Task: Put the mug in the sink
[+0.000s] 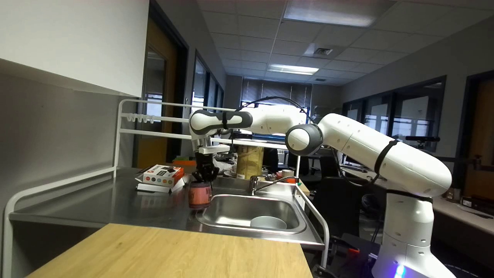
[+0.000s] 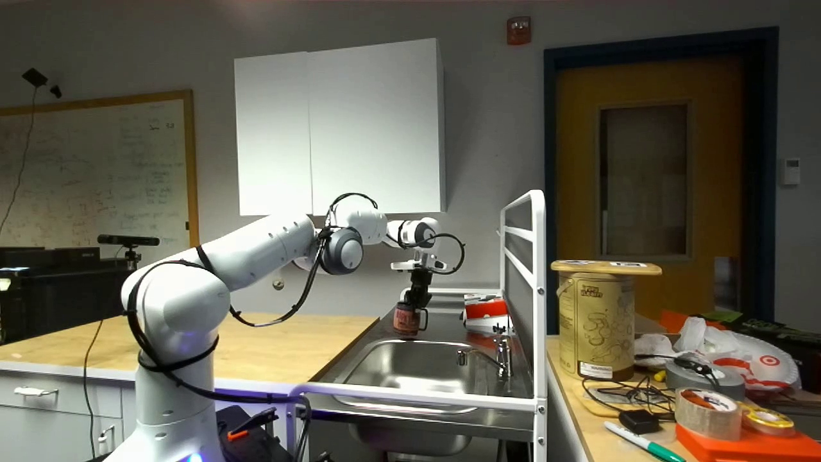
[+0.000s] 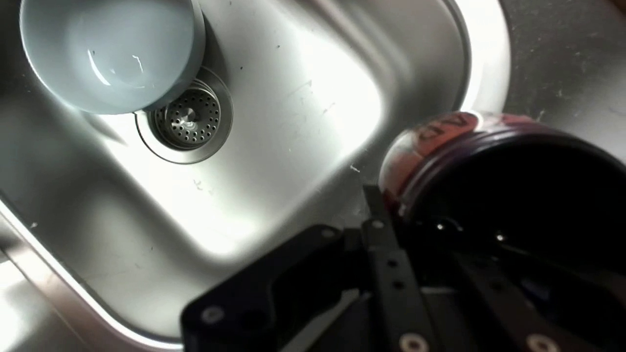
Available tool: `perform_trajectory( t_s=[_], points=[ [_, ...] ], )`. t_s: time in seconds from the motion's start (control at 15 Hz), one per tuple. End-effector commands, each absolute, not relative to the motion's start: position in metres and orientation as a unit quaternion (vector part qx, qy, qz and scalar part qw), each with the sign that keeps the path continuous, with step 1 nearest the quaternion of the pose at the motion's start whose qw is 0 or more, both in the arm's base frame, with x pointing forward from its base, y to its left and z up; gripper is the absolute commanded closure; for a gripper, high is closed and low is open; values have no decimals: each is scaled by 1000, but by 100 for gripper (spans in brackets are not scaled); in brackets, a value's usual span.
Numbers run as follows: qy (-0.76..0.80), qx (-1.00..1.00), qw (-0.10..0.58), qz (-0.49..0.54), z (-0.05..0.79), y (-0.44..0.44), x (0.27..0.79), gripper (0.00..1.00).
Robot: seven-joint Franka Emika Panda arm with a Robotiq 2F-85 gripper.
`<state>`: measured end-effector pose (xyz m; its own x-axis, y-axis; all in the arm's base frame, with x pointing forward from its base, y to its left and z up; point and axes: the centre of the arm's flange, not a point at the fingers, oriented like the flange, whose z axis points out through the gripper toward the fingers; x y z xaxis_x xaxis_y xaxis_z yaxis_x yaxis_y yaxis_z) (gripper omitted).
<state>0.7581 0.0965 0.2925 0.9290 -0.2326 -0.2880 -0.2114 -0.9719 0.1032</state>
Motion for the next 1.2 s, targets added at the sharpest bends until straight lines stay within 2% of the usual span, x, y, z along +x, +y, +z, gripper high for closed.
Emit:
perform_trajectory(
  t_s=[0.0,0.6,1.13],
  points=[
    [-124,982,44,-136,328,98,789,95],
    [-267,957,60,-92,374,-35,775,95],
    [-356,924,78,-111,357,-117,754,95]
  ],
)
